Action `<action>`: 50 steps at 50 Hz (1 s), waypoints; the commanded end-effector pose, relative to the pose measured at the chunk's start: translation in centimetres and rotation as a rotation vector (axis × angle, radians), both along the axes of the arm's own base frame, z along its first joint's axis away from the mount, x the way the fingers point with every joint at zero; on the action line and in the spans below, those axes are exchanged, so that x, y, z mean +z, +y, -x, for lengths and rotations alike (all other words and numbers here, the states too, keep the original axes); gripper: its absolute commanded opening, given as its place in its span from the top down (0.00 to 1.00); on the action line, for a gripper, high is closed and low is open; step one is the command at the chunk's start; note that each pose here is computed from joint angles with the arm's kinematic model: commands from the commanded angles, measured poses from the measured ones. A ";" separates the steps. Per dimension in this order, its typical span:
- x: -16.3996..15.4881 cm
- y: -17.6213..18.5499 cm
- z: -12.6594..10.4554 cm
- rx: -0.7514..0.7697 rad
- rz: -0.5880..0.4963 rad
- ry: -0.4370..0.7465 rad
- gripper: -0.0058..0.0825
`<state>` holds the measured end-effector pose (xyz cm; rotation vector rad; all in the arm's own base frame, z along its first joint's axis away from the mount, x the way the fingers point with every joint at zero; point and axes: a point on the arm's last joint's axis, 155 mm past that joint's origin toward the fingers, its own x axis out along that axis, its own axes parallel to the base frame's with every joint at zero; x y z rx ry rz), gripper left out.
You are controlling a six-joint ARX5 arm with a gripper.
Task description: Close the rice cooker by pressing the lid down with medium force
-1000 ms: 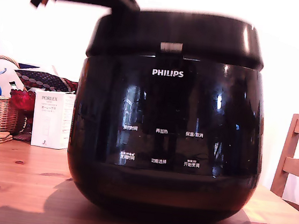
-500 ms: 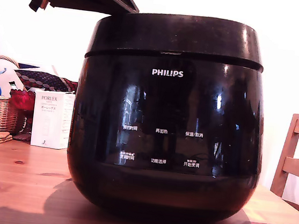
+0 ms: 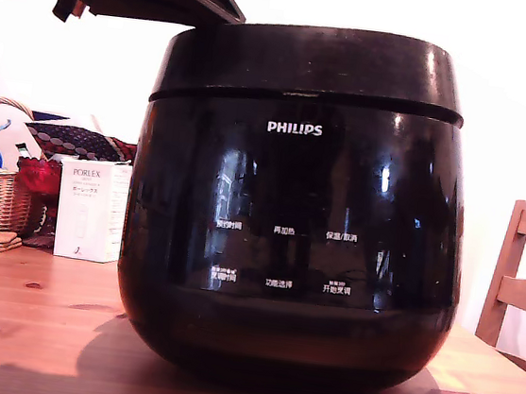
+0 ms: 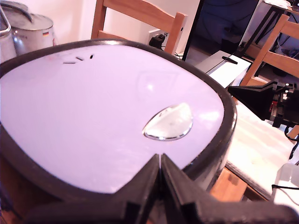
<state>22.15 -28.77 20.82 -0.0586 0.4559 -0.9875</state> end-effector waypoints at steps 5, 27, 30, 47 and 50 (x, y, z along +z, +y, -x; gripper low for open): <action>-7.1 0.8 1.0 -0.007 -0.147 0.141 0.96; -8.6 0.3 1.7 -0.037 -0.184 0.174 0.96; -9.0 0.4 1.8 -0.039 -0.196 0.183 0.96; -9.8 0.9 2.3 -0.040 -0.228 0.210 0.96; -10.0 1.0 2.4 -0.040 -0.237 0.220 0.96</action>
